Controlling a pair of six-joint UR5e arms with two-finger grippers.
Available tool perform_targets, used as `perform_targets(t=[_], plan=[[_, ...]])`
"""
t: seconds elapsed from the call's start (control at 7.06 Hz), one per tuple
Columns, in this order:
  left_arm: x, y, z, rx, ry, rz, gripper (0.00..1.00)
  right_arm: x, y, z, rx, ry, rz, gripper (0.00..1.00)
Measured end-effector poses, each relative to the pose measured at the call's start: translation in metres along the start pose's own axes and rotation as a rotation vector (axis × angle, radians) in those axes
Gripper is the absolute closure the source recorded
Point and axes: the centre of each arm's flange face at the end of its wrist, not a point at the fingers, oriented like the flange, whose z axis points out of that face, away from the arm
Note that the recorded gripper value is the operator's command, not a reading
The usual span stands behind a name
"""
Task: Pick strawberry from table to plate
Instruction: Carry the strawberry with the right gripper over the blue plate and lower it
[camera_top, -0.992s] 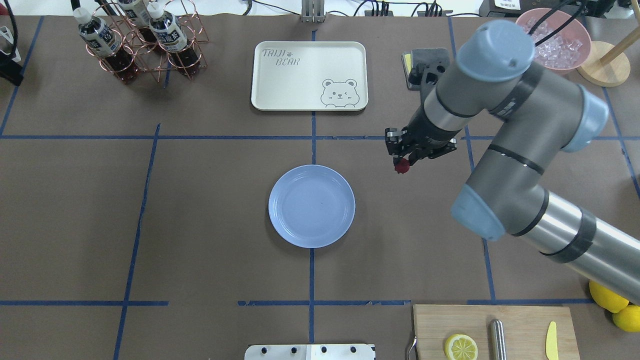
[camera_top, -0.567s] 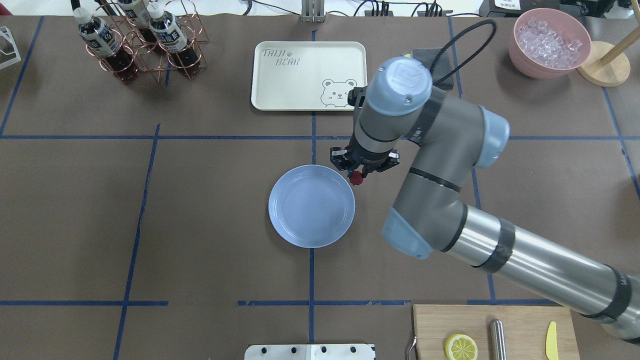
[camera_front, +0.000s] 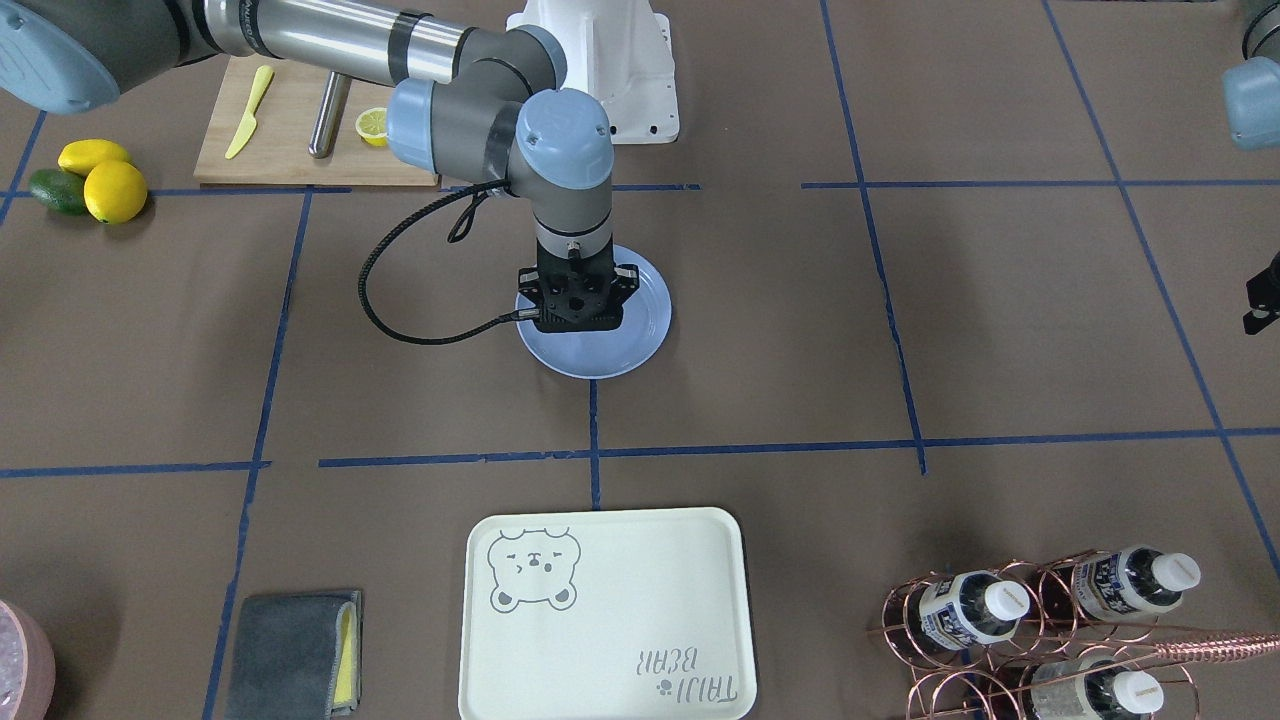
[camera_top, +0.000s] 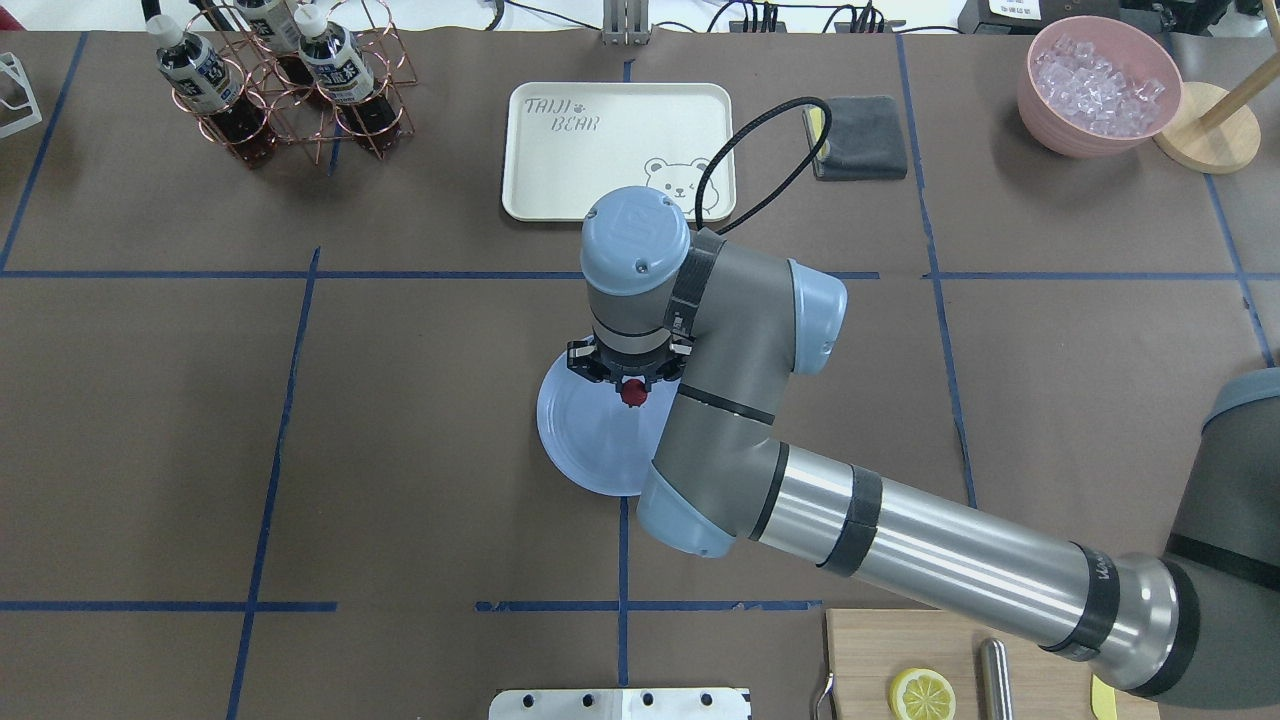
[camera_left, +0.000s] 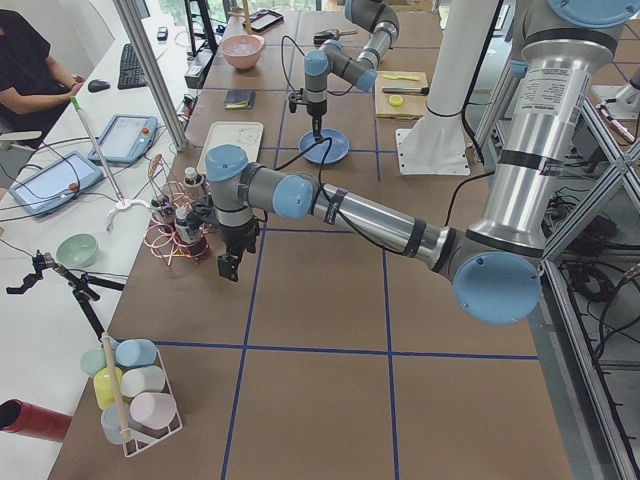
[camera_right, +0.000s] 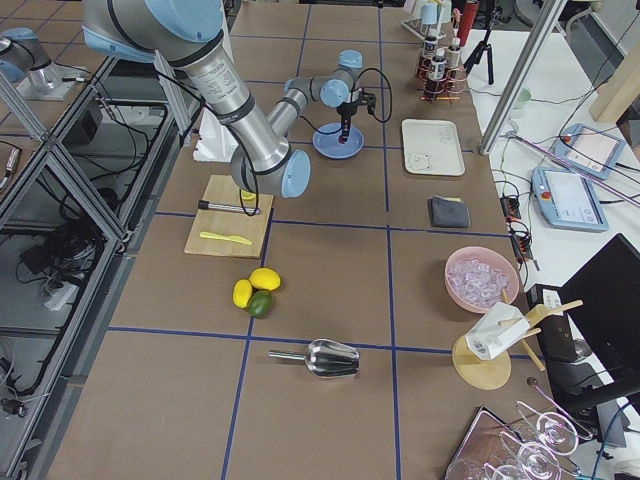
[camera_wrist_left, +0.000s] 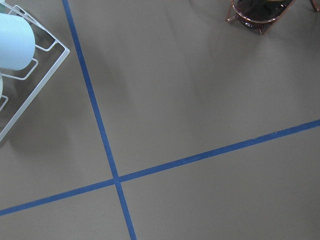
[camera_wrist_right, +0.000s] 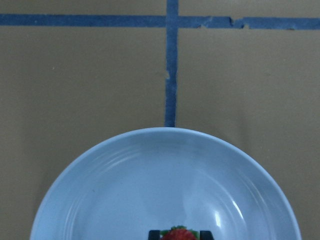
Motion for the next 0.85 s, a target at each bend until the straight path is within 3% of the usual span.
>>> perform_targets(t=[0.14, 0.28, 0.42, 0.85], plan=[[0.0, 0.0, 0.0, 0.0, 0.0, 0.0, 0.0, -0.005, 0.002, 0.004, -0.004, 0.005, -0.003, 0.89], [-0.001, 0.0, 0.0, 0.001, 0.0, -0.001, 0.0, -0.007, 0.004, 0.007, -0.008, 0.008, -0.006, 0.09], [-0.001, 0.0, 0.0, 0.001, -0.001, -0.002, 0.0, -0.008, 0.007, 0.011, -0.013, 0.011, -0.009, 0.01], [-0.004, 0.001, -0.002, 0.004, -0.002, -0.006, 0.0, -0.01, 0.01, 0.012, -0.021, 0.01, -0.001, 0.0]])
